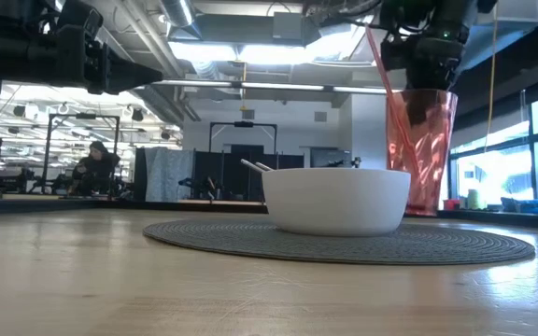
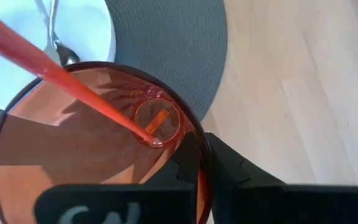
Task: Pick & Place Utensil
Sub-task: Put the orange cup on the right of the table mat
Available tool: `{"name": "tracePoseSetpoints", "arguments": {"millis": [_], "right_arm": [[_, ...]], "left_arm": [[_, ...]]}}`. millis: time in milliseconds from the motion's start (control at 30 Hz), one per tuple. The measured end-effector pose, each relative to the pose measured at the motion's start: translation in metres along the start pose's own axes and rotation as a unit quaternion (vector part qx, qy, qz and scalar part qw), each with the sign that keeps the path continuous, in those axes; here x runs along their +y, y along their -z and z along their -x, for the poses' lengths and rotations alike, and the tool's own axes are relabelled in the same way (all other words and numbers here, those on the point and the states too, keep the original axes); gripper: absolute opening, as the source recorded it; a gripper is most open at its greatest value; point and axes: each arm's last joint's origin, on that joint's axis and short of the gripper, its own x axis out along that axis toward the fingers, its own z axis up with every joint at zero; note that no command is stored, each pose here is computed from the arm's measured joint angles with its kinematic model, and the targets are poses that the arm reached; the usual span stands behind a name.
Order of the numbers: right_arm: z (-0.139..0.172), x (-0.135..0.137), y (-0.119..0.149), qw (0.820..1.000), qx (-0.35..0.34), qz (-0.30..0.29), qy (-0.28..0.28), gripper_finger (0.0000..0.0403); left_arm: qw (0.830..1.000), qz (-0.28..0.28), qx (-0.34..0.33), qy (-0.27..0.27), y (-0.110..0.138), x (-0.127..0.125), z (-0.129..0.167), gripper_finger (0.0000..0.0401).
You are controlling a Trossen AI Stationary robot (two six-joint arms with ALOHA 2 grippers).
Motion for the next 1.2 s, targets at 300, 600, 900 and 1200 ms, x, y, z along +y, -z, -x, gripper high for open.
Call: {"name": "tracePoseSetpoints", "arguments": {"millis": [300,600,900,1200], "right_arm": [[-0.012,-0.004,-0.001,1.0,0.029,-0.011,0.004,0.0013],[-0.035,-0.002,-0.012,0.999,0.045,-0.001,-0.025,0.0015],[-0.024,-0.001,-0.013,0.999,0.025,-0.002,-0.03,0.0058],[-0.02,-0.001,-0.014,0.999,0.023,-0.002,-0.03,0.0134]], "left_arm": [[1.0,0.0,0.0,0.0,0.0,0.0,0.0,0.0006],[1.0,0.0,0.0,0.0,0.0,0.0,0.0,0.0006],[1.0,0.0,0.0,0.0,0.0,0.0,0.0,0.0006],[1.0,0.0,0.0,0.0,0.0,0.0,0.0,0.0006]]}}
